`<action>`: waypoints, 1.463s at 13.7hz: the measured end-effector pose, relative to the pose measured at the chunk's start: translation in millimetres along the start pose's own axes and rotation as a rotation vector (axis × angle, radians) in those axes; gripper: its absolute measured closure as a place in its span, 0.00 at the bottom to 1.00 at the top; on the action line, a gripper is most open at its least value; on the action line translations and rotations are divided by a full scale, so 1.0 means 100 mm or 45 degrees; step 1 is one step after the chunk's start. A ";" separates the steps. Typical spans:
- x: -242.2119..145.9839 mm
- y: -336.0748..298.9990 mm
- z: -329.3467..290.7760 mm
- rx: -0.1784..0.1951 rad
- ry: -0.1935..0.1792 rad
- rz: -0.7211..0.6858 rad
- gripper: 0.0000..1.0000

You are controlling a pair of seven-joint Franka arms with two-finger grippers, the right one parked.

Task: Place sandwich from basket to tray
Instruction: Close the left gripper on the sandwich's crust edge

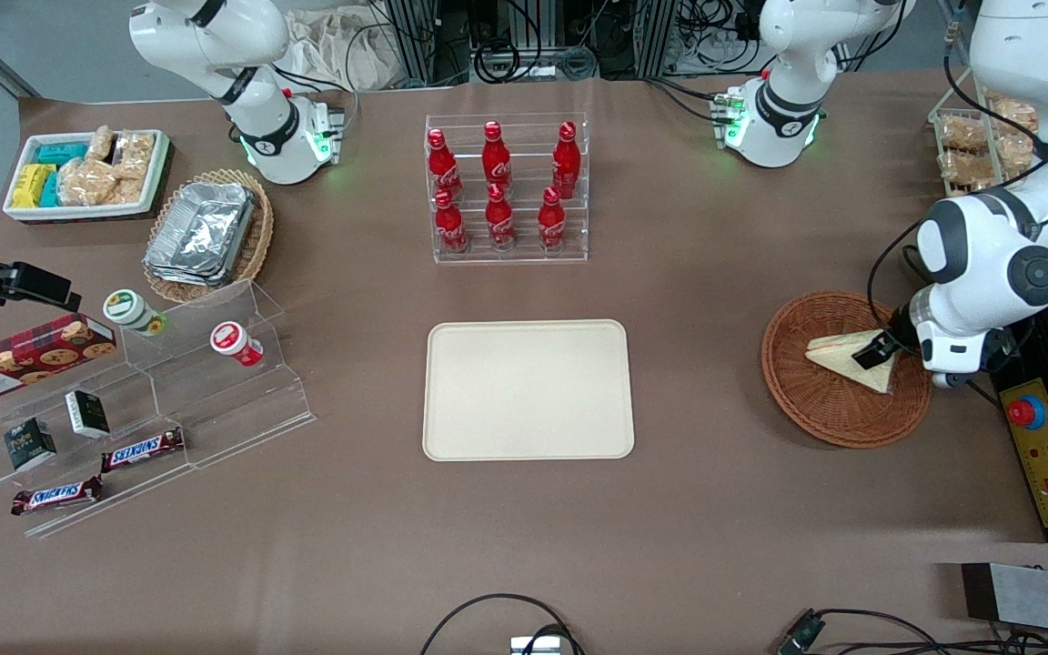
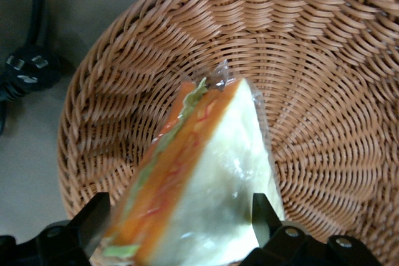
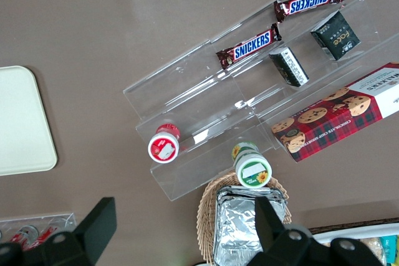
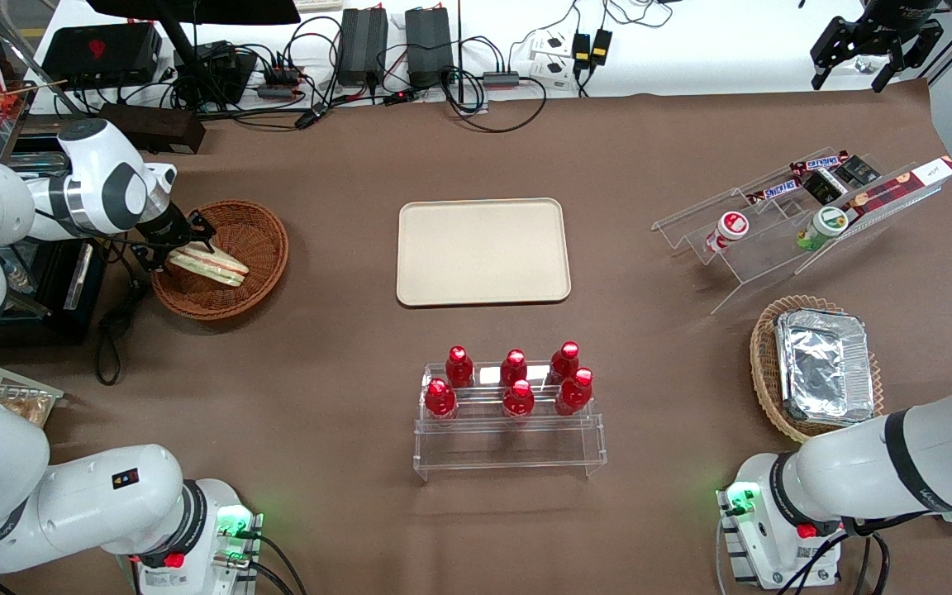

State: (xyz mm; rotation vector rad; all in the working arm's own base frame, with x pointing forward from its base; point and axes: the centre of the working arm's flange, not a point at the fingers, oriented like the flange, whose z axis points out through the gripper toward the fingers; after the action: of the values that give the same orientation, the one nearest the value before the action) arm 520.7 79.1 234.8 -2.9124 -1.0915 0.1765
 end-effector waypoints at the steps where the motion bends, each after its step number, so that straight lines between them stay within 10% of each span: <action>1: 0.00 0.02 0.02 -0.005 0.004 -0.015 0.00; 7: -0.04 0.38 -0.09 -0.008 0.065 -0.103 0.01; 13: 0.01 0.51 0.10 0.007 0.041 -0.119 0.56; 20: 0.23 0.77 -0.73 0.126 -0.052 0.057 0.65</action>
State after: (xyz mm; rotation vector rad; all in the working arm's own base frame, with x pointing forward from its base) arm 596.6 37.3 300.3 -2.8586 -0.9925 0.2837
